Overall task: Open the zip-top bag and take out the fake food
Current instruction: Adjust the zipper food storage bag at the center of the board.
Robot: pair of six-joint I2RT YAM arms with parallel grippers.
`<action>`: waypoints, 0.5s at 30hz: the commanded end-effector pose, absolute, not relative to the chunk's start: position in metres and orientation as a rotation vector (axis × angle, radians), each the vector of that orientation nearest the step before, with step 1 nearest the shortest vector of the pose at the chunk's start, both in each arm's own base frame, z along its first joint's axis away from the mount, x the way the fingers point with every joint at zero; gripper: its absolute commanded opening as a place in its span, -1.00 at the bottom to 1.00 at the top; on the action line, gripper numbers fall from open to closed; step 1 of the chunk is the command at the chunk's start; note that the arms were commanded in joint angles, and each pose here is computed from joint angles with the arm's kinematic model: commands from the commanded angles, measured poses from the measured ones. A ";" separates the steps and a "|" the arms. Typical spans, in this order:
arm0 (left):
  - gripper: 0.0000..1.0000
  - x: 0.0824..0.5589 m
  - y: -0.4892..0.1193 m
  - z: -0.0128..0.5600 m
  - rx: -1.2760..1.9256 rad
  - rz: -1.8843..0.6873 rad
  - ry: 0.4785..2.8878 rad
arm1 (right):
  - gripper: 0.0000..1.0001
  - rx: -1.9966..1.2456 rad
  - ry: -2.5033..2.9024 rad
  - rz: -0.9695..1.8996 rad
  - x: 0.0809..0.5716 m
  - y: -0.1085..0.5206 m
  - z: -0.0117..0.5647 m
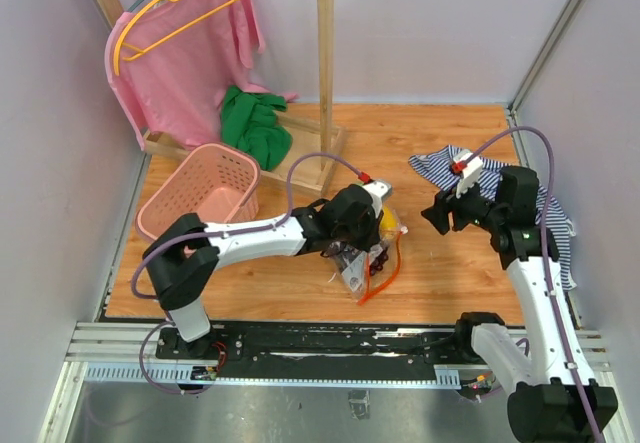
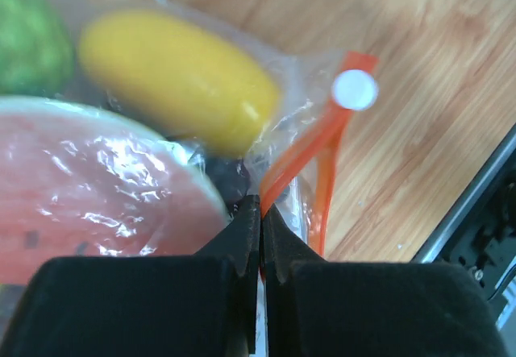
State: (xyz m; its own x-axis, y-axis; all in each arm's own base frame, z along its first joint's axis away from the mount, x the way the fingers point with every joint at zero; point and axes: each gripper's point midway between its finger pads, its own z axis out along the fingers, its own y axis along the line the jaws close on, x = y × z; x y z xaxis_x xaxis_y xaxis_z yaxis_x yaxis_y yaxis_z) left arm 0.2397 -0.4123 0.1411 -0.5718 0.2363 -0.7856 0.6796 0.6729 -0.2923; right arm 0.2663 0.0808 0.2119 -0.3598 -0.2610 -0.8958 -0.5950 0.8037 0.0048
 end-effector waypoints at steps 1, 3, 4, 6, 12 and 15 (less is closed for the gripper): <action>-1.00 0.230 -0.439 0.149 0.728 -0.961 2.078 | 0.16 -0.965 1.774 0.652 0.225 0.119 0.226; -0.99 0.231 -0.438 0.153 0.722 -0.973 2.063 | 0.14 -1.081 1.691 0.762 0.205 0.133 0.228; -1.00 0.232 -0.437 0.159 0.716 -0.985 2.047 | 0.13 -1.129 1.652 0.794 0.198 0.137 0.230; -1.00 0.234 -0.433 0.169 0.695 -1.007 2.021 | 0.11 -1.240 1.557 0.822 0.184 0.142 0.232; -0.99 0.233 -0.427 0.194 0.678 -1.085 1.961 | 0.20 -1.543 1.160 0.855 0.126 0.156 0.228; -0.99 0.232 -0.430 0.205 0.683 -1.143 1.927 | 0.30 -1.670 1.052 0.805 0.118 0.154 0.209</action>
State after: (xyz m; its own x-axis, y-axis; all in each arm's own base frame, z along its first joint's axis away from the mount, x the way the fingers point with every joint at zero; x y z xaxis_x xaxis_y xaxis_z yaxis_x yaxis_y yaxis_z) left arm 0.2336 -0.4211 0.1702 -0.5818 0.1307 -0.8028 0.7183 0.5456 -0.4317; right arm 0.1514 0.1452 0.2110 0.1412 -0.3707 -0.9180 -0.9847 0.0433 -0.1690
